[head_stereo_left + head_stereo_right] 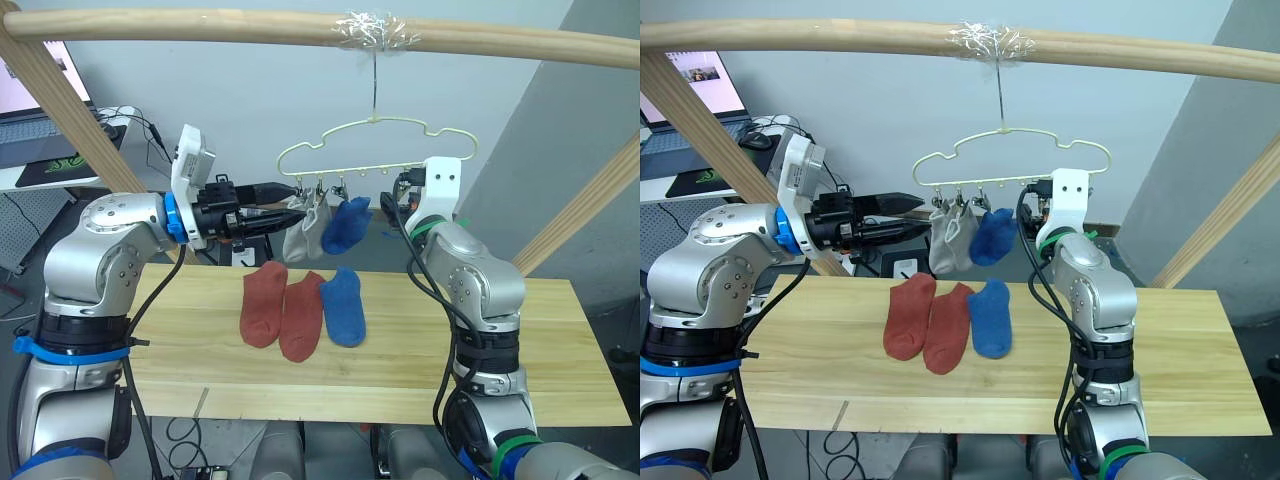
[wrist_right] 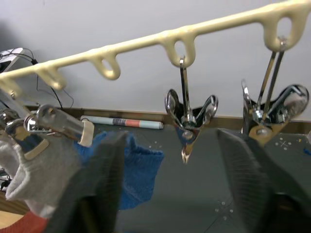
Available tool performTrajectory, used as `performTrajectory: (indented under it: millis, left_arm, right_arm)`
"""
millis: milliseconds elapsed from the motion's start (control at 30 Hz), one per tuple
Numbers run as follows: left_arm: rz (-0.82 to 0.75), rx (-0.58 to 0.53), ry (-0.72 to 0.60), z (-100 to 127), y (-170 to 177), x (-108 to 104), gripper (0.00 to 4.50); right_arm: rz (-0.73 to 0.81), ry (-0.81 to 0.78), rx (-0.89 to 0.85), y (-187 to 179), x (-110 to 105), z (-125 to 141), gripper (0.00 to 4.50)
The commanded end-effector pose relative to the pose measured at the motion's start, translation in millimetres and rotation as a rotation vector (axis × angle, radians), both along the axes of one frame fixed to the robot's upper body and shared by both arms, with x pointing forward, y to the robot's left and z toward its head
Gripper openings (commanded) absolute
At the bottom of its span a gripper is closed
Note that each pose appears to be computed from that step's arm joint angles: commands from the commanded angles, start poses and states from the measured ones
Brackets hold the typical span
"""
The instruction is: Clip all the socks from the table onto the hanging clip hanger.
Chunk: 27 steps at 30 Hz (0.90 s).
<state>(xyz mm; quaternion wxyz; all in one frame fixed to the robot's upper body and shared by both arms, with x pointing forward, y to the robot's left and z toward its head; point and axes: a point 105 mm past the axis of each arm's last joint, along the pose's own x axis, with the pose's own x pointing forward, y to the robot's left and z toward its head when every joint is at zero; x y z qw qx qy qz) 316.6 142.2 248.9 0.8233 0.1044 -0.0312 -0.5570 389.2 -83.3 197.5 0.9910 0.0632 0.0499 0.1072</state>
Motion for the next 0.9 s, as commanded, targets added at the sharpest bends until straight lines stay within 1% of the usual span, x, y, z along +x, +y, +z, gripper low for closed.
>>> performTrajectory:
  millis: [33, 367, 833, 900]
  left_arm:
    - [-0.002, -0.008, -0.047, 11, -1, -5, 2.3]
    - [0.007, -0.013, -0.044, 9, -3, -6, 2.3]
    - [0.024, -0.017, -0.041, 7, -4, -7, 2.3]
    - [0.025, -0.018, -0.04, 7, -4, -6, 2.3]
  right_arm:
    - [0.007, -0.07, 0.021, 1, 2, 20, 3.01]
    - [0.021, -0.102, 0.011, 4, 18, 35, 3.01]
    - [0.032, -0.091, 0.011, 9, 23, 38, 3.01]
    - [0.021, -0.087, 0.001, 7, 24, 37, 2.6]
